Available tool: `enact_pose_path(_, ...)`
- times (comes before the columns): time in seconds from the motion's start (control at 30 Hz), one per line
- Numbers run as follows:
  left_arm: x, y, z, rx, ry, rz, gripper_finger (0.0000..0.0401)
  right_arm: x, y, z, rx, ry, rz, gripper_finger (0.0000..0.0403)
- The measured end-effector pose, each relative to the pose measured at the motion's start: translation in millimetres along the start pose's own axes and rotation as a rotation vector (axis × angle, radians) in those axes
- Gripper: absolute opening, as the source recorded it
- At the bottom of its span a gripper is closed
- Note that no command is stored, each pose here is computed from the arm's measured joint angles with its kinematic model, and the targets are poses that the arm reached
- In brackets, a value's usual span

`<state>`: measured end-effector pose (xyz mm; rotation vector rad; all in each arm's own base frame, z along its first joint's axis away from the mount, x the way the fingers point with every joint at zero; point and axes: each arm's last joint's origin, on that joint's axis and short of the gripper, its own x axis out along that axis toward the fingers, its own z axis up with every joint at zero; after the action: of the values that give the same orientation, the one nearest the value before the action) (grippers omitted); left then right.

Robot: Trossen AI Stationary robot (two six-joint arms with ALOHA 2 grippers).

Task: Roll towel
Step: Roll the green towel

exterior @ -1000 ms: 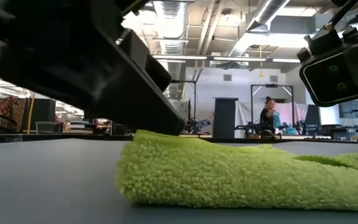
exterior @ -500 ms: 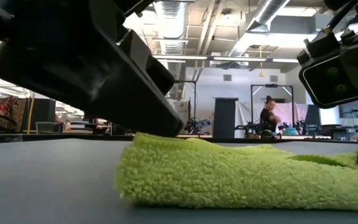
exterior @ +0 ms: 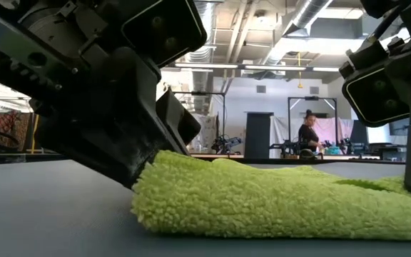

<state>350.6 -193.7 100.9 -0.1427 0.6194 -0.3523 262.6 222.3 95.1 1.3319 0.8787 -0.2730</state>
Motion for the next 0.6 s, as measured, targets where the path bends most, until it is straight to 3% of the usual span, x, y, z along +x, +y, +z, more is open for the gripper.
enact_pose_path(0.33,-4,7,7,0.002,-0.015,0.058,0.0000,0,0,1,0.036,0.000,0.003,0.0068)
enact_pose_path(0.47,-19,12,29,0.033,-0.090,0.120,0.0000,0,0,1,0.052,-0.003,-0.003,0.0075)
enact_pose_path(0.6,-32,10,48,0.056,-0.158,0.082,0.0000,0,0,1,0.055,-0.003,-0.005,0.0077)
